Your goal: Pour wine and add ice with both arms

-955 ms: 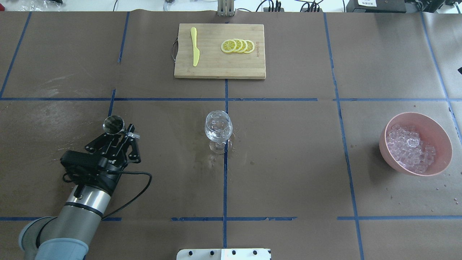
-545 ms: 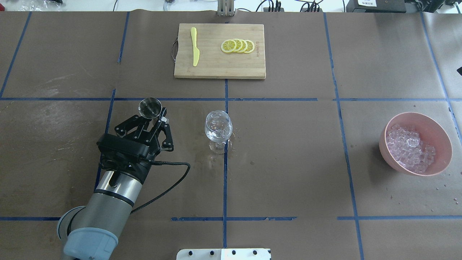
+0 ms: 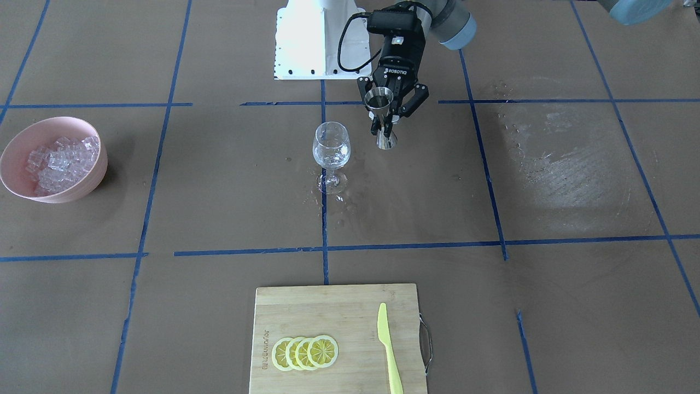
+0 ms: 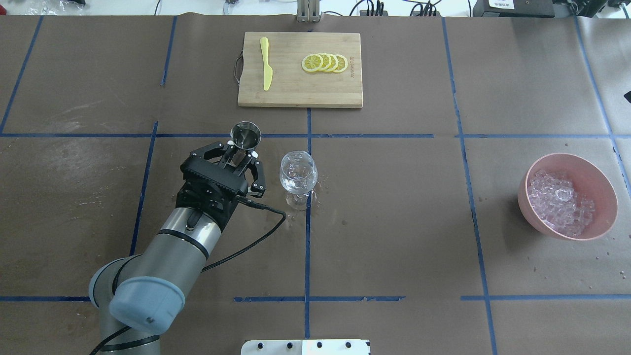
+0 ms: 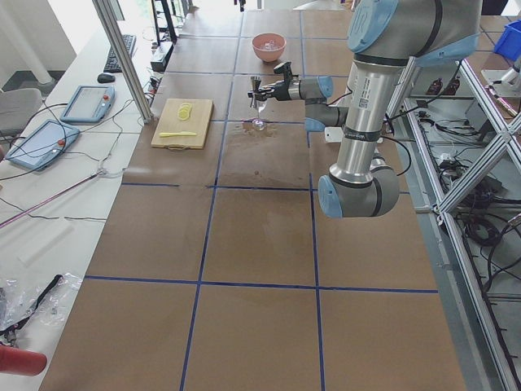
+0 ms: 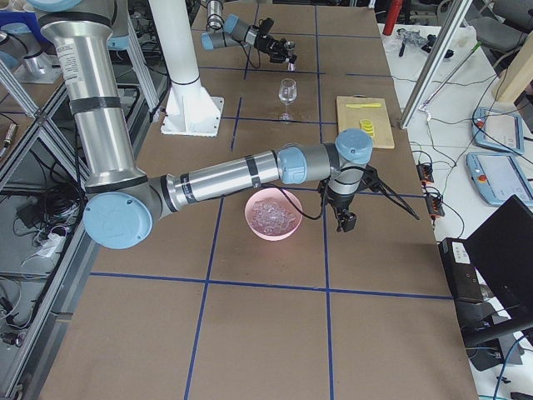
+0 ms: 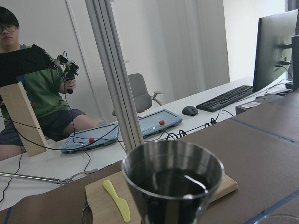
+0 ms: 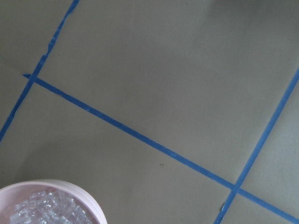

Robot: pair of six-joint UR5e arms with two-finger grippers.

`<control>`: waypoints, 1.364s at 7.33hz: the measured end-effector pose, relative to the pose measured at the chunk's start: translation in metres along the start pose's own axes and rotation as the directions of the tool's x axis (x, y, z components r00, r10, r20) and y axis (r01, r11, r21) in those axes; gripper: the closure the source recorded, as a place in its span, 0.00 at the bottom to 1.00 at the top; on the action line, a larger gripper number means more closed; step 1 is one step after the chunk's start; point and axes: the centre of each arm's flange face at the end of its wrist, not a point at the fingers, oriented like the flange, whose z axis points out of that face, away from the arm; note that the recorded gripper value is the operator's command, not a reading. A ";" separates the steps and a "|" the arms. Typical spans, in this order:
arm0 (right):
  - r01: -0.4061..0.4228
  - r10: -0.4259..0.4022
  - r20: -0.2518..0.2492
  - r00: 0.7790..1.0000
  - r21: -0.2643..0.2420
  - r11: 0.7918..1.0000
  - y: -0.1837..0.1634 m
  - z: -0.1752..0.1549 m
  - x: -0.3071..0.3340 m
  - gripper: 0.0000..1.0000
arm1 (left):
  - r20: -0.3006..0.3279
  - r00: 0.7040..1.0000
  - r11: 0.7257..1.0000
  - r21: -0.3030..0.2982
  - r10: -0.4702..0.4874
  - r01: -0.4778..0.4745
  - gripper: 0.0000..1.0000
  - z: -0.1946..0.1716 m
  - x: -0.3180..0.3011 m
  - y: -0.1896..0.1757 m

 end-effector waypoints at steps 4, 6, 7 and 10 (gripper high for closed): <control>0.007 -0.007 -0.001 1.000 0.004 1.000 -0.002 -0.002 -0.003 0.00 | 0.021 0.945 0.940 -0.111 0.327 -0.323 1.00 0.015 0.020 -0.010; 0.005 -0.005 -0.001 1.000 0.007 1.000 -0.003 -0.003 -0.006 0.00 | 0.008 0.894 0.887 -0.128 0.448 -0.443 1.00 0.016 0.026 -0.015; 0.001 -0.001 -0.001 1.000 0.010 1.000 -0.003 -0.004 -0.008 0.00 | 0.002 0.867 0.859 -0.138 0.498 -0.493 1.00 0.017 0.029 -0.018; -0.003 0.003 -0.001 1.000 0.011 1.000 -0.004 -0.005 -0.010 0.00 | -0.026 0.763 0.747 -0.189 0.645 -0.638 1.00 0.022 0.041 -0.028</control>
